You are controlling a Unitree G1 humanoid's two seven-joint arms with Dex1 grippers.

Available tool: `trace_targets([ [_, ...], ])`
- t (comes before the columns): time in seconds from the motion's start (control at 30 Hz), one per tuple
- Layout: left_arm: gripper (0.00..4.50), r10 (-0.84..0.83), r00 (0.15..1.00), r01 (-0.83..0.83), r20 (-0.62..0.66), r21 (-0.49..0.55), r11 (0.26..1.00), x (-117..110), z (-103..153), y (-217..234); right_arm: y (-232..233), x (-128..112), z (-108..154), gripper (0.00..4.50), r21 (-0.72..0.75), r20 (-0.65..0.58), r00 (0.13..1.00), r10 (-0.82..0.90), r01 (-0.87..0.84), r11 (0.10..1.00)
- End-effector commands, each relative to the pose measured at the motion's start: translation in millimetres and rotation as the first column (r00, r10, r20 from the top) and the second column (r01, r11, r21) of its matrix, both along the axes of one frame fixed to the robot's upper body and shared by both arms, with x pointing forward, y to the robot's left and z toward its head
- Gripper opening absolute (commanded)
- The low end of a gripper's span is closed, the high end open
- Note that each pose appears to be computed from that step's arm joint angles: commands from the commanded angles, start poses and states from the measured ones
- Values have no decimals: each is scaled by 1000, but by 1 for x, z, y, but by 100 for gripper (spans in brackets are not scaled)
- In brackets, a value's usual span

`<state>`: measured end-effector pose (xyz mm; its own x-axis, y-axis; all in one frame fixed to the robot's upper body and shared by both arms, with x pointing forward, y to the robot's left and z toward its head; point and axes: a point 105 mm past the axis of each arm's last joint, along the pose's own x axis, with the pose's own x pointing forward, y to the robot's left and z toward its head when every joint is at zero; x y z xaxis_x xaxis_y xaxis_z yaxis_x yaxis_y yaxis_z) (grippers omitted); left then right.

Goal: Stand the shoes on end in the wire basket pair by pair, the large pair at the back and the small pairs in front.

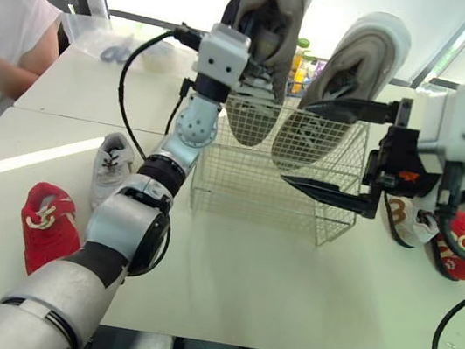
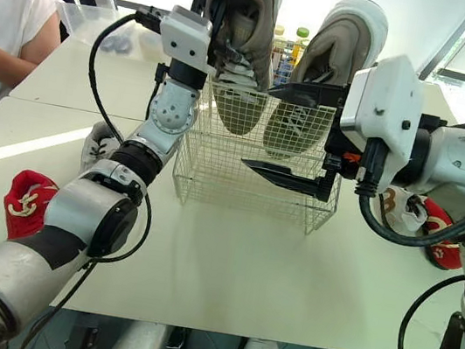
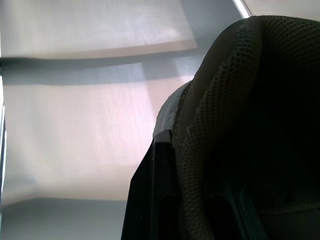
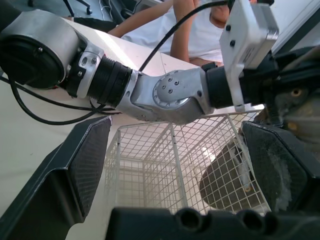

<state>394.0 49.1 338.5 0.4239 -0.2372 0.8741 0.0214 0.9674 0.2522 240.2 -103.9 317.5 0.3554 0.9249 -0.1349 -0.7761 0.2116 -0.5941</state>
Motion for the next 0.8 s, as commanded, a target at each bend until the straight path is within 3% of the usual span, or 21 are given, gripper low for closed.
trace_targets([
  [0.03,2,-31,998,34,-50,54,998,1,-21,-15,-2,-7,14,450,8,63,998,-8,7,1000],
  [0.17,2,-45,990,54,-132,65,996,5,-45,-16,-2,-6,13,450,9,56,998,-5,5,1000],
  [0.2,84,-47,986,60,-163,78,995,8,-53,-16,-2,-6,13,450,10,55,998,-4,4,1000],
  [0.27,156,-64,974,87,-219,97,991,10,-66,-18,-2,-5,13,450,10,54,999,-3,3,1000],
  [0.43,411,-68,958,93,-277,78,993,12,-74,-8,-2,-4,13,450,12,52,999,4,-4,1000],
  [0.47,441,-79,956,106,-284,81,991,11,-76,-6,-2,-4,12,450,12,52,999,6,-7,1000],
  [0.8,441,-239,896,303,-375,120,946,-16,-76,17,-1,-1,11,450,13,44,999,20,-21,1000],
])
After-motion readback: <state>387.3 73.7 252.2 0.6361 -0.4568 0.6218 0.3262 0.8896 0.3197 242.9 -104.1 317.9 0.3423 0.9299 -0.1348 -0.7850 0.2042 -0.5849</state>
